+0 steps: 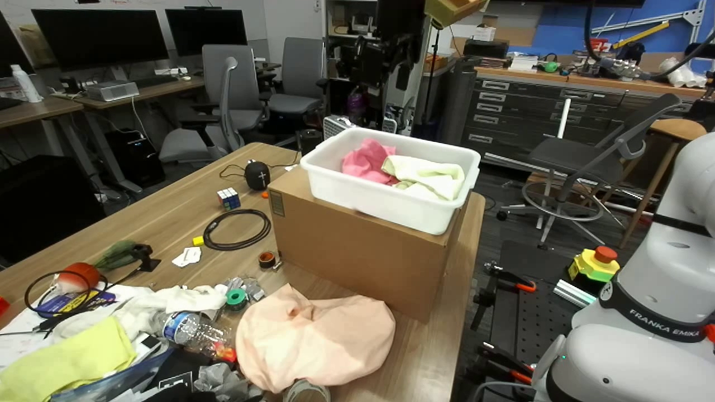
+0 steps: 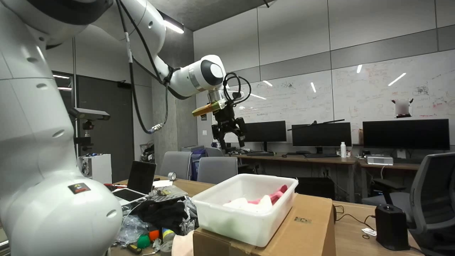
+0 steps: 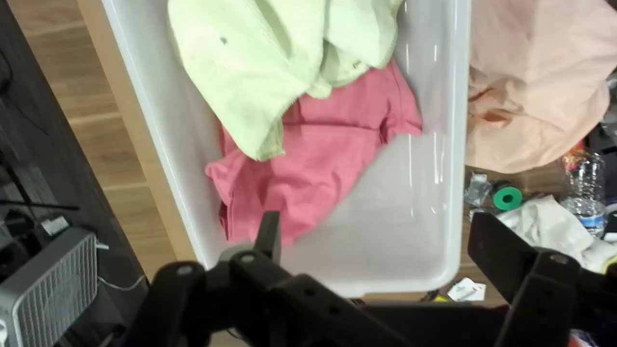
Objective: Pick up the clothes from the box and put them on the table
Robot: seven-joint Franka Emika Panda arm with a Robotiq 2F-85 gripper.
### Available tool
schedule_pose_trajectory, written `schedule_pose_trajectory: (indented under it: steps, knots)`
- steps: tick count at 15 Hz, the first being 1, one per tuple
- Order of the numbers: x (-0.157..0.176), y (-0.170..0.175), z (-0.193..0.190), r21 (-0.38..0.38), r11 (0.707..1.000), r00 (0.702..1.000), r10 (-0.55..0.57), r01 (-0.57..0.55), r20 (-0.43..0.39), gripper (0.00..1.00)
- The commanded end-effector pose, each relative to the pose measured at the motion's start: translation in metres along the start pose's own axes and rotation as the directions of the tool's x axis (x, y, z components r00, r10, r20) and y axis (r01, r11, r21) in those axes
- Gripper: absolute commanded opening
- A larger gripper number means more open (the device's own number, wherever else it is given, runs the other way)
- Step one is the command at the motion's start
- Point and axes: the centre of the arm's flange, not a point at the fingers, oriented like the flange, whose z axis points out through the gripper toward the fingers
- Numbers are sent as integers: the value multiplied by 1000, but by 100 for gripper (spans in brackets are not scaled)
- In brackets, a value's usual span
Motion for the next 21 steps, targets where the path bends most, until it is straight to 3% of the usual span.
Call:
schedule_pose_trajectory:
  steps: [1, 6, 12, 21]
  knots:
    - [-2, 18, 28, 31, 993, 984, 108, -113, 145, 100]
    - [-8, 32, 81, 39, 976, 923, 190, -215, 336, 100]
    - [-14, 39, 132, 27, 957, 860, 248, -290, 446, 100]
    - [-15, 50, 168, 33, 970, 866, 200, -242, 459, 100]
